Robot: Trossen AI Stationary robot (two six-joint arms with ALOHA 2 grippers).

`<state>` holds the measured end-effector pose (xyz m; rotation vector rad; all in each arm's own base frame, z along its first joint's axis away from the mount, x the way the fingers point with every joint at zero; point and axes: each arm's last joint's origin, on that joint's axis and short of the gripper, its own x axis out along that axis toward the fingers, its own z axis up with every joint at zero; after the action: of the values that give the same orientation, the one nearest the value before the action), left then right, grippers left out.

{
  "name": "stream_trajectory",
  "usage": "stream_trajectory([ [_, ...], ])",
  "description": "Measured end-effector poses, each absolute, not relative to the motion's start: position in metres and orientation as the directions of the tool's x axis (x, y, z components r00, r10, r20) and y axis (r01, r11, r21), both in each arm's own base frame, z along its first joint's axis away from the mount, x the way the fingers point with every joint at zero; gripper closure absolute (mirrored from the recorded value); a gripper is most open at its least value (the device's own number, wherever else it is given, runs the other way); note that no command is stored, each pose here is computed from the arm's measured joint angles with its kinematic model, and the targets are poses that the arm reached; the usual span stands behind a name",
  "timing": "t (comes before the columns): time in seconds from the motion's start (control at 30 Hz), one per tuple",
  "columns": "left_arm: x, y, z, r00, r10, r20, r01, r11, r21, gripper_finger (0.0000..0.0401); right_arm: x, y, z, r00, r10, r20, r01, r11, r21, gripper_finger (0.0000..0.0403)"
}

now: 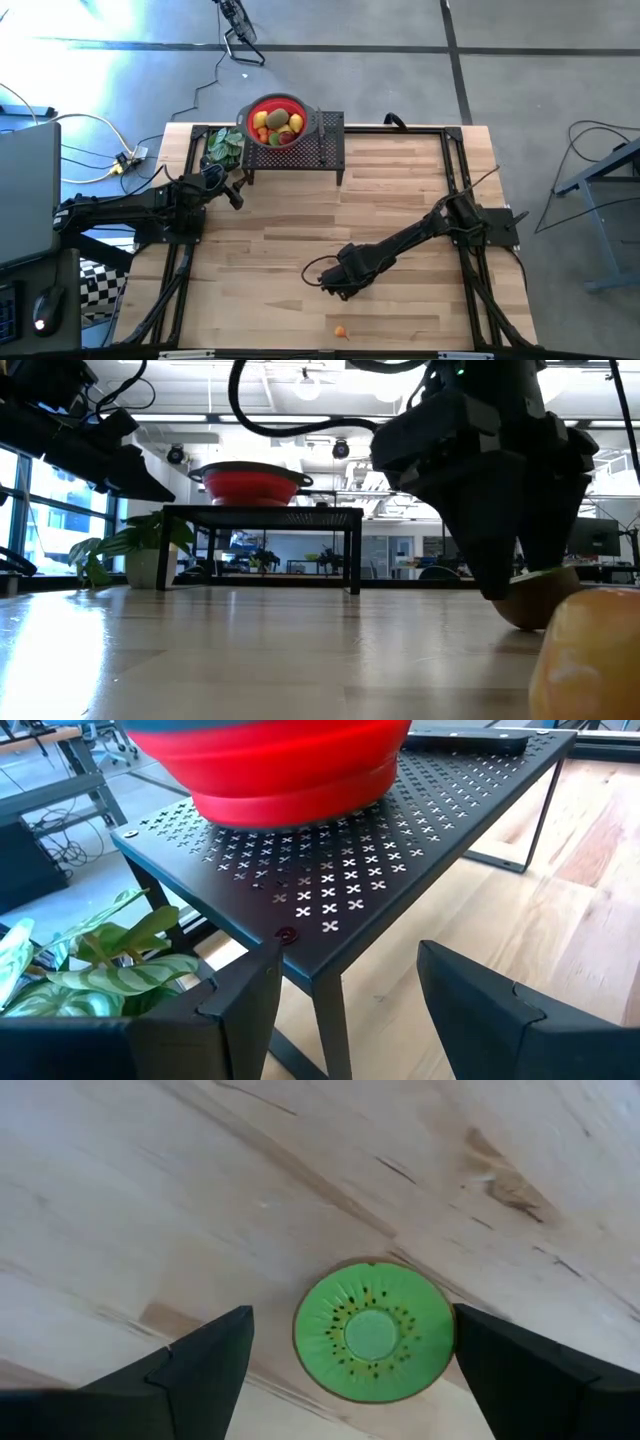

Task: Pick & Place Fruit
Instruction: Put the brown sliced kiwi into the red strainer bowl on the shelf

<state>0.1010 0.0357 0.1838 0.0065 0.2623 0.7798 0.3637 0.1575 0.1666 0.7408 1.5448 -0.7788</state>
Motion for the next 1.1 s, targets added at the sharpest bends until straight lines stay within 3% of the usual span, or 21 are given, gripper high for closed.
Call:
stream_trajectory([
  [1.1, 0.101, 0.0357, 0.1839, 0.681, 0.695, -0.231, -0.694, 0.713, 0.102, 0.0173, 0.3627, 0.1568, 0.1661, -0.114, 0.015, -0.993, 0.808, 0.583, -0.084, 0.0076],
])
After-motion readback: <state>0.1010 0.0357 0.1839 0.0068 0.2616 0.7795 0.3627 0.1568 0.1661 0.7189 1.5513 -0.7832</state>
